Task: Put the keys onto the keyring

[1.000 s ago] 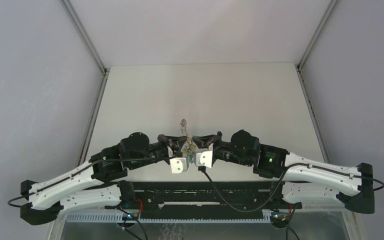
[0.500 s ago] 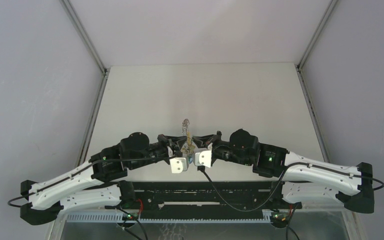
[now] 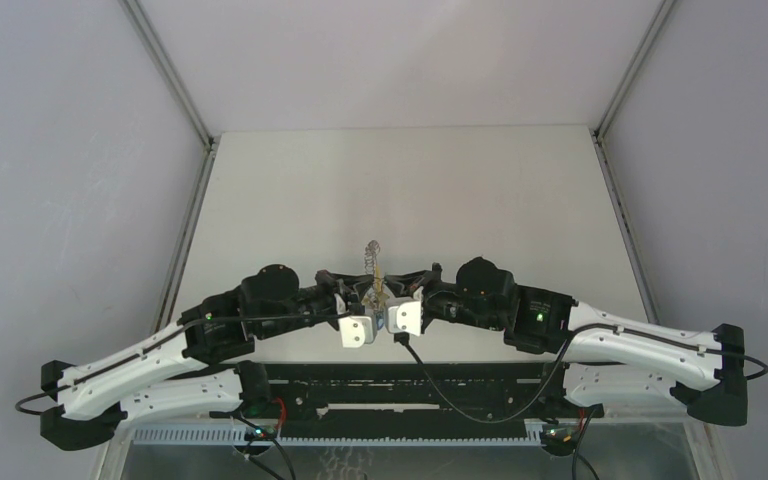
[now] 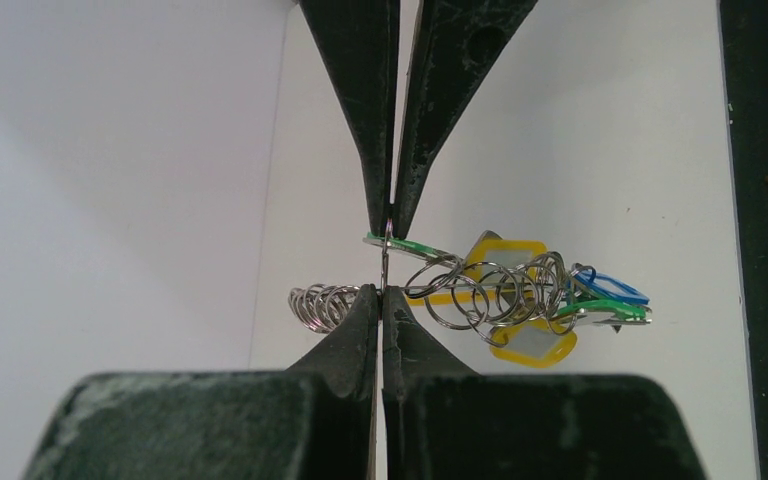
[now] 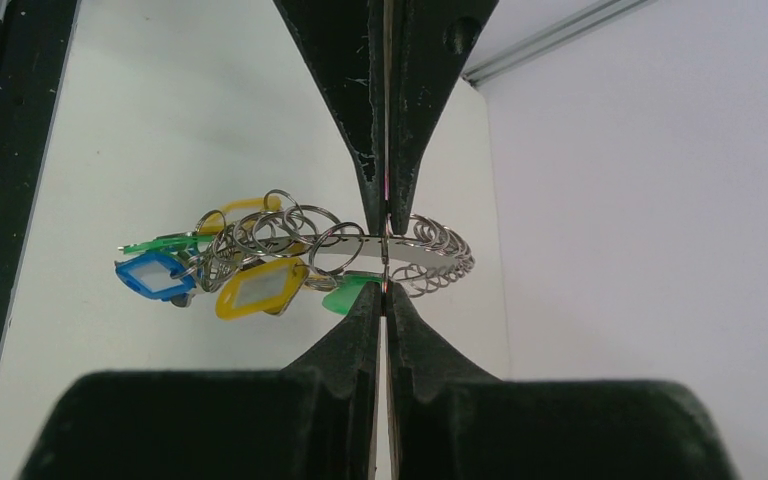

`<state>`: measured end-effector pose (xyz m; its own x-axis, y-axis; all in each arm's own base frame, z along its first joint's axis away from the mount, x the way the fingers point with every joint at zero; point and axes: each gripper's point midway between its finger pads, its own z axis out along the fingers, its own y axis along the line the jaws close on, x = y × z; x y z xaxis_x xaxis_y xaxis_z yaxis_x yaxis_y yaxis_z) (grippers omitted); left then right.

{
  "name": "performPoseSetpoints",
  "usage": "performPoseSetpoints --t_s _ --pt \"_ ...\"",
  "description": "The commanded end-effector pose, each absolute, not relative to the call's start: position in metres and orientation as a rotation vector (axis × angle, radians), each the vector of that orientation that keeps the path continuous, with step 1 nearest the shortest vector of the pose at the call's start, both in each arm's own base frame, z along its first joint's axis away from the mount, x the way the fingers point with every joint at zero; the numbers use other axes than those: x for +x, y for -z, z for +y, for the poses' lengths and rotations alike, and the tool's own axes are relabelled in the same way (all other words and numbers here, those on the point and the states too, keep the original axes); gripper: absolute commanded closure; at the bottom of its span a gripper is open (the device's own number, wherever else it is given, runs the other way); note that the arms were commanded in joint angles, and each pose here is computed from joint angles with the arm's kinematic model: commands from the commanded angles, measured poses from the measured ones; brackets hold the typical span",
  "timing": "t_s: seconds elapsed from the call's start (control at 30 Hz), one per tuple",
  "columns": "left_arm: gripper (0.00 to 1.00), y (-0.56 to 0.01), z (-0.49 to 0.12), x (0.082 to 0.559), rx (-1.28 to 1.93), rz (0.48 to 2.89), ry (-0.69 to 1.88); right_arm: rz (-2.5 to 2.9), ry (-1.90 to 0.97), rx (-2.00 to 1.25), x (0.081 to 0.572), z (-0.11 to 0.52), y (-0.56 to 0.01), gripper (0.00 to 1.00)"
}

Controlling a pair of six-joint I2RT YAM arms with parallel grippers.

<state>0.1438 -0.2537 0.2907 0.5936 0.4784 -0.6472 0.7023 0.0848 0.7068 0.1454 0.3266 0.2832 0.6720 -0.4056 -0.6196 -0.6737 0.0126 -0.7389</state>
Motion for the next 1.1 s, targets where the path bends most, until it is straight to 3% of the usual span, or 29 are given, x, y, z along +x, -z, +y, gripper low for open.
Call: performPoseSetpoints --t_s 0.0,1.07 --pt "1.00 -0.3059 -0.2701 0.1326 1.515 0.943 0.323 0.830 -0.322 -1.574 0.1368 0.3386 -0.3097 1.00" --pt "1.00 -0.3104 -0.2753 0.1250 1.495 0.915 0.376 0.804 -0.382 -1.576 0.1313 0.3463 -0.3148 1.00"
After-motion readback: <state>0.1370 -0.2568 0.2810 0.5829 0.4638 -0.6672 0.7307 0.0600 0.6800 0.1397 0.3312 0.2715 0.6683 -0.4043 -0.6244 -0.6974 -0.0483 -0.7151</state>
